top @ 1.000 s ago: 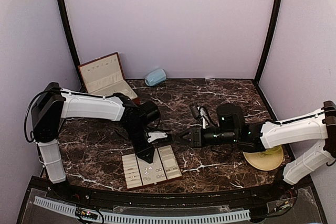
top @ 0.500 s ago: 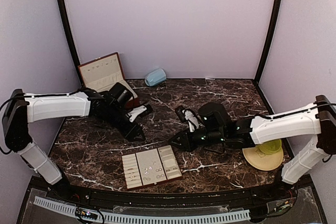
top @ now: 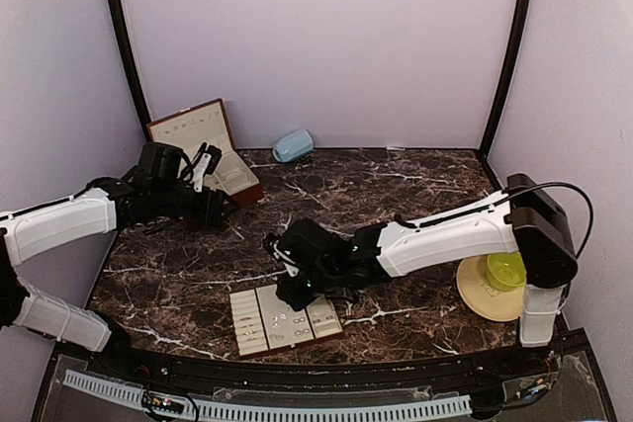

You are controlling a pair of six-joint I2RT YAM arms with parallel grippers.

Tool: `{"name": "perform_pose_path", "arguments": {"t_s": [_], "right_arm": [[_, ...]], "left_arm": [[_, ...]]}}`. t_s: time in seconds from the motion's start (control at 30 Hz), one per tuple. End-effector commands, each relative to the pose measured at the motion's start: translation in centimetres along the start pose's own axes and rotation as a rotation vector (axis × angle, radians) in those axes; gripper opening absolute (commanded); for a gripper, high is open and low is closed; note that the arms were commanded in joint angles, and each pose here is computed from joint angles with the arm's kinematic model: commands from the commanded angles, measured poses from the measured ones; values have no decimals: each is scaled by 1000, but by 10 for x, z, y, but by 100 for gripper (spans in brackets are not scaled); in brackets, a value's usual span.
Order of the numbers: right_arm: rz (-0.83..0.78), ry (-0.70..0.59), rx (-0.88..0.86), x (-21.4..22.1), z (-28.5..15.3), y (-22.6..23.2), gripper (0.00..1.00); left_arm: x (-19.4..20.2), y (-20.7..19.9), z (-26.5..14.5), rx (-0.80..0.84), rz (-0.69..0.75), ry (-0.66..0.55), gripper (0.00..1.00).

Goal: Organize the mixed jewelry
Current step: Pick up the earring from the earring holder.

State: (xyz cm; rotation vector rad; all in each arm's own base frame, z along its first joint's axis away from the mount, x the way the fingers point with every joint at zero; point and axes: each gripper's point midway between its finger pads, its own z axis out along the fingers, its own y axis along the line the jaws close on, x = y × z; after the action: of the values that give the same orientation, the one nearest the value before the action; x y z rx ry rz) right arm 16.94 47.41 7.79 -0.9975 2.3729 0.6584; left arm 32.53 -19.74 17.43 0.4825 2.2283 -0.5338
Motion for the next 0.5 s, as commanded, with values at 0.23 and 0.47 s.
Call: {"name": "perform_pose_path", "arguments": {"t_s": [0.23,0.47], "right_arm": [[-52,122,166,18,11,-5,22],[-65,139,170,21,15,-2,22]], "left_arm": [[-2,5,-2,-28,12,-37,62],[-1,4,-2,-20,12,-32,62]]}}
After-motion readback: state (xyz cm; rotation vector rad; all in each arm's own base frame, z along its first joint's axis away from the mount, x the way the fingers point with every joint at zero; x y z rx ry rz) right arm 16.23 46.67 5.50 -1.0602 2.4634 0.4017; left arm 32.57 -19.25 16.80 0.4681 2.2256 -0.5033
